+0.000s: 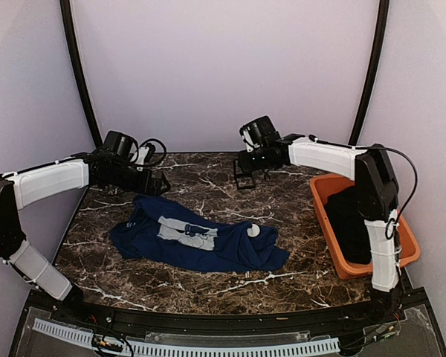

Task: Pin the brooch onto the clothing
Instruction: Pick up the brooch from the brooch box, then pass from the right arm to the left

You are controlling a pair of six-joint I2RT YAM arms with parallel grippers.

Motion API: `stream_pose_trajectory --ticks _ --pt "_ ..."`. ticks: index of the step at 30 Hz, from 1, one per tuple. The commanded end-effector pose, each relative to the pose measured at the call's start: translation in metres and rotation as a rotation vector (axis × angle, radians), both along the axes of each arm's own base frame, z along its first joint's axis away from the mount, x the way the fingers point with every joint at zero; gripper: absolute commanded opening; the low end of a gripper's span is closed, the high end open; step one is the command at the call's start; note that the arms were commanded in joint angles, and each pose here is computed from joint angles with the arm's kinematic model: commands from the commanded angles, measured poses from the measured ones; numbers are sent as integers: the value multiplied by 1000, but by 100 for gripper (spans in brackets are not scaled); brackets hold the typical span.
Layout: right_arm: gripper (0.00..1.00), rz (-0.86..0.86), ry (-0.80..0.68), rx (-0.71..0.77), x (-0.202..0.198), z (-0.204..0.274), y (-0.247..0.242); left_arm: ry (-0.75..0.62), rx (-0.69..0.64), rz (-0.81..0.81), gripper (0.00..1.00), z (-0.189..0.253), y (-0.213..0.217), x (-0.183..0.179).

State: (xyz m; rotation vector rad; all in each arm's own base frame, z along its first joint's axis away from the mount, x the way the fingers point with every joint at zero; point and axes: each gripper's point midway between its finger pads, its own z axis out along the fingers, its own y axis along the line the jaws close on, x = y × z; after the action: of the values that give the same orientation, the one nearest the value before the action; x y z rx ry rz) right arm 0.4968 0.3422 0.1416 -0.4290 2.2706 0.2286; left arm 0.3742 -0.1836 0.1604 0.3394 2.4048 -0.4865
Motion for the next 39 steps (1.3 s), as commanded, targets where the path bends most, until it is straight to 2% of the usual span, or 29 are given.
stream_pose_trajectory --ticks 1,9,16,23,29,39 --pt "28 190 48 136 -39 25 24 -15 -57 -41 99 8 -6 -7" --pt "30 674 353 550 -160 86 62 -94 -184 -214 99 37 -32 -22" --pt "31 928 548 820 -223 132 63 -172 -302 -343 99 67 -50 -38" --pt "31 1007 648 916 -237 145 61 -271 -470 -583 99 108 -80 -77" --pt "28 1017 707 971 -241 148 62 -326 -472 -777 99 118 -107 -122" --pt "28 1101 761 1012 -265 148 83 -345 -554 -924 99 127 -123 -155"
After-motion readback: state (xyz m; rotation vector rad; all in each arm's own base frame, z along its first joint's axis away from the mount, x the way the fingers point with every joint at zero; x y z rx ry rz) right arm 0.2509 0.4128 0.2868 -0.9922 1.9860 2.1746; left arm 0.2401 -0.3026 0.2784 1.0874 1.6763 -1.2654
